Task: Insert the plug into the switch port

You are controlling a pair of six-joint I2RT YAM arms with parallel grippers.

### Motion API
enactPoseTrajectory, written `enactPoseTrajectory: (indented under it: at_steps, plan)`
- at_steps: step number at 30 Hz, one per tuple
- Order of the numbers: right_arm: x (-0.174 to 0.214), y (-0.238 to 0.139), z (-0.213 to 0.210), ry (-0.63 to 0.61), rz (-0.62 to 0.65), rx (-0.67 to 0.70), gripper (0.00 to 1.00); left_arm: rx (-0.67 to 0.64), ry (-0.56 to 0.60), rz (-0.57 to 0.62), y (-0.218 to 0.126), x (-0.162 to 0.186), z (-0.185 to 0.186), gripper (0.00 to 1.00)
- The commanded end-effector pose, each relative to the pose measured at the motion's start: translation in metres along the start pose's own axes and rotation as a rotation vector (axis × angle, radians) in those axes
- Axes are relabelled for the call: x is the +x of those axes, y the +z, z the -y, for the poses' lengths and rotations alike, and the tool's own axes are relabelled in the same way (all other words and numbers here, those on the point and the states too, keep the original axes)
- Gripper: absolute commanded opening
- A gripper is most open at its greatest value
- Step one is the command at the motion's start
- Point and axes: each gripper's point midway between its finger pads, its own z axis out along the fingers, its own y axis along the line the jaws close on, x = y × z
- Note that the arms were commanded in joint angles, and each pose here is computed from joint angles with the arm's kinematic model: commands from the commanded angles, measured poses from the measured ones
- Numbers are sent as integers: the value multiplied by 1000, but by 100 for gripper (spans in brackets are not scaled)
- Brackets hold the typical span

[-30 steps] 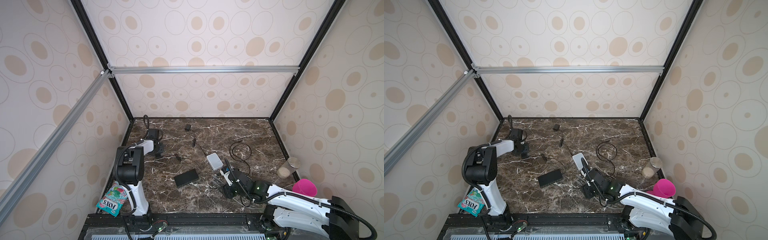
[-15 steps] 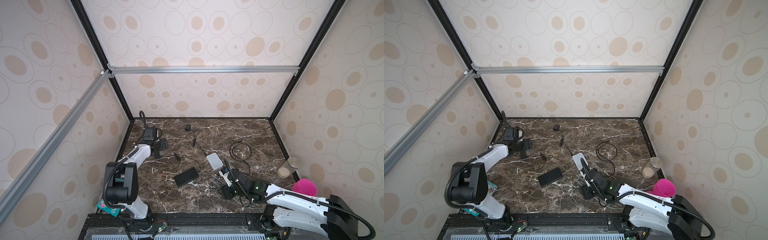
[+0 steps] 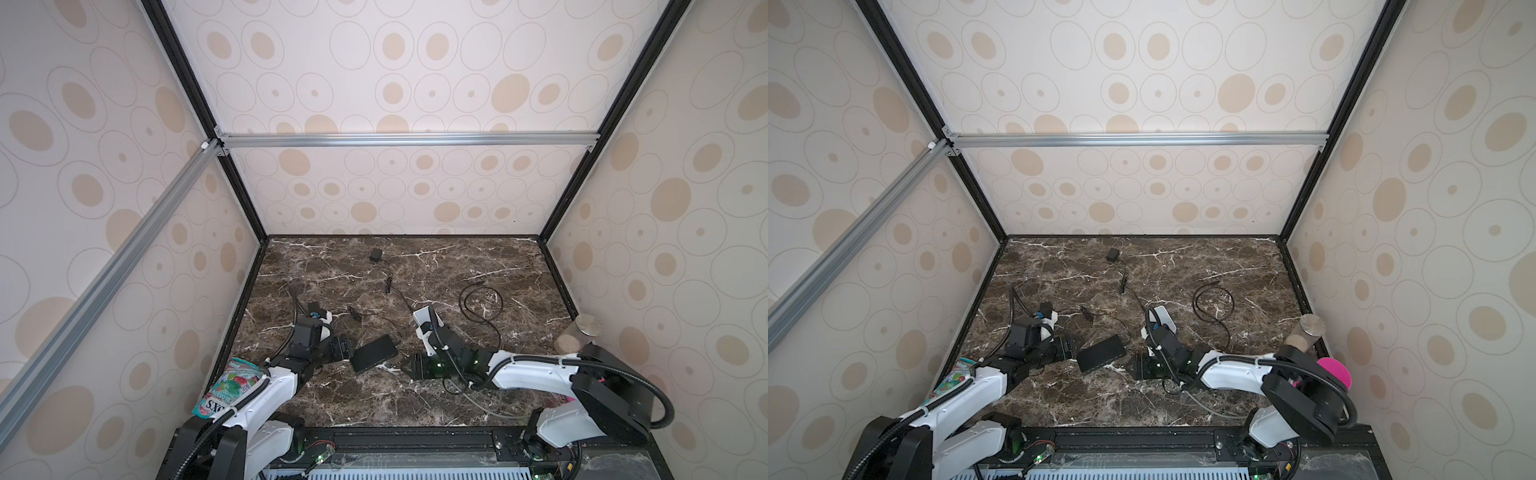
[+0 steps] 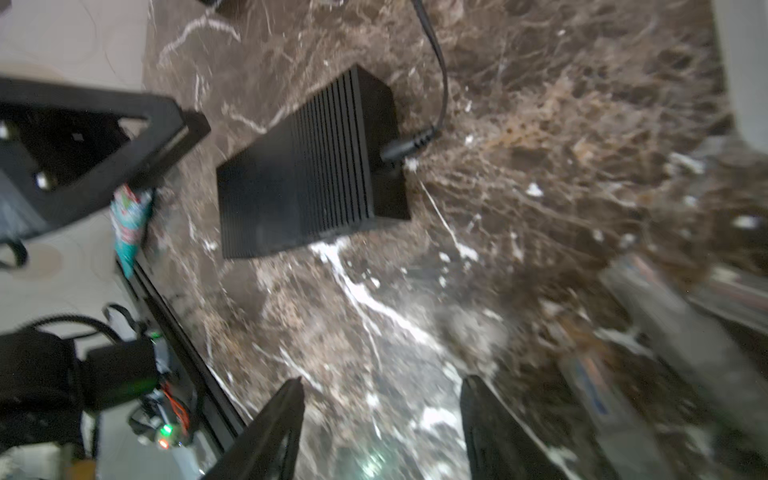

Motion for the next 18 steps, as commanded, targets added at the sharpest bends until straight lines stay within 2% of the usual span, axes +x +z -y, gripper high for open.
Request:
enactPoseTrajectory:
  at_steps: [1, 7, 18]
  plan:
    - [-21, 13, -38, 167, 70, -116, 63, 92, -5, 76, -3, -18, 21, 80]
    - [-24, 43, -43, 272, 79, -110, 62, 129, -22, 85, -3, -7, 22, 79]
    - [-50, 69, -49, 252, 126, -99, 61, 143, -2, 68, -1, 4, 27, 80]
